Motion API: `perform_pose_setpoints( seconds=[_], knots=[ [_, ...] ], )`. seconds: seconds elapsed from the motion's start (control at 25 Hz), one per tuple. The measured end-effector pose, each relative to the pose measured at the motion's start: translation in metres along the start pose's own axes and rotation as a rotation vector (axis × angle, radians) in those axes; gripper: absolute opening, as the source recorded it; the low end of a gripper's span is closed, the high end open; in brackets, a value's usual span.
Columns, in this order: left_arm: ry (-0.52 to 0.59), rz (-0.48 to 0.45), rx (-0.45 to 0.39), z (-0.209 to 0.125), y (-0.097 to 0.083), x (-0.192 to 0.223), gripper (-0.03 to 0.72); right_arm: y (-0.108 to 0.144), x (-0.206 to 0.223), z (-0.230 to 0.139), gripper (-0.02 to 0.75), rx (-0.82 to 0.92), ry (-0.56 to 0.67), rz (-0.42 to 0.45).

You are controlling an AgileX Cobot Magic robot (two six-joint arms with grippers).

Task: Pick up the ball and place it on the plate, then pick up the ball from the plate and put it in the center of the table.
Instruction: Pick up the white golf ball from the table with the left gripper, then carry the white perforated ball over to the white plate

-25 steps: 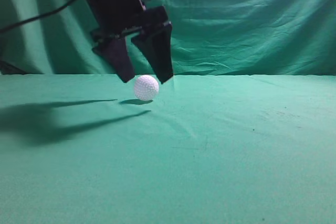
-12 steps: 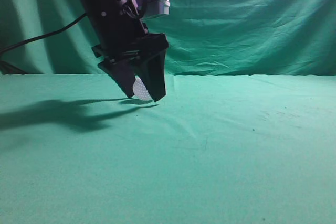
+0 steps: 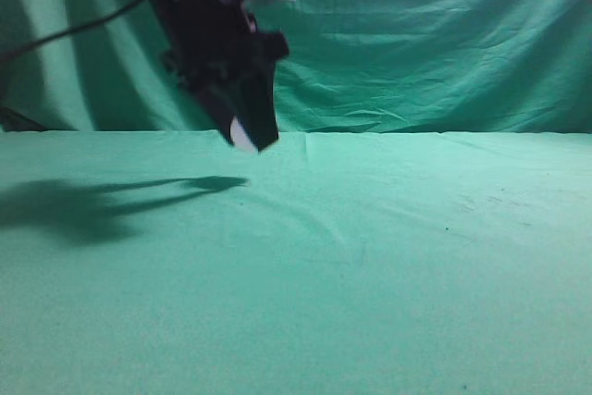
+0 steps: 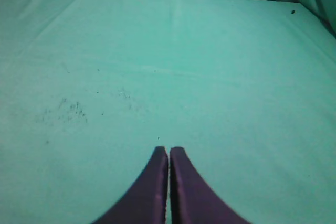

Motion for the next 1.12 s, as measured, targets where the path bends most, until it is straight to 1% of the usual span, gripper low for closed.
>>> perform_pose_setpoints(
  seconds=[0.24,0.36,0.48,0.64,0.88,1.12],
  knots=[
    [-0.059,0.021,0.026,0.018,-0.003,-0.058,0.307,0.000,0.000,0.000,0.000,0.000,0.000,0.000],
    [-0.063,0.046,-0.015,0.021,-0.003,-0.081,0.307,0.000,0.000,0.000,0.000,0.000,0.000,0.000],
    [-0.066,0.116,-0.069,0.022,0.004,-0.107,0.307,0.000,0.000,0.000,0.000,0.000,0.000,0.000],
    [-0.054,0.210,-0.079,0.017,0.008,-0.147,0.307,0.000,0.000,0.000,0.000,0.000,0.000,0.000],
    [-0.024,0.331,-0.101,-0.011,0.002,-0.196,0.307,0.000,0.000,0.000,0.000,0.000,0.000,0.000],
    [0.021,0.453,-0.131,-0.053,-0.008,-0.226,0.307,0.000,0.000,0.000,0.000,0.000,0.000,0.000]
  ],
)
Point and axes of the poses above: a point on each arm's last joint axis where the gripper is mounted, x pointing out along that axis toward the gripper, y along the wrist's bending axis when the last joint is at zero, z = x × y, the point moved 6 cm from there along x, pointing out along that axis toward the gripper, and after that the axes turned 15 degrees about x, right-handed, at the moved point
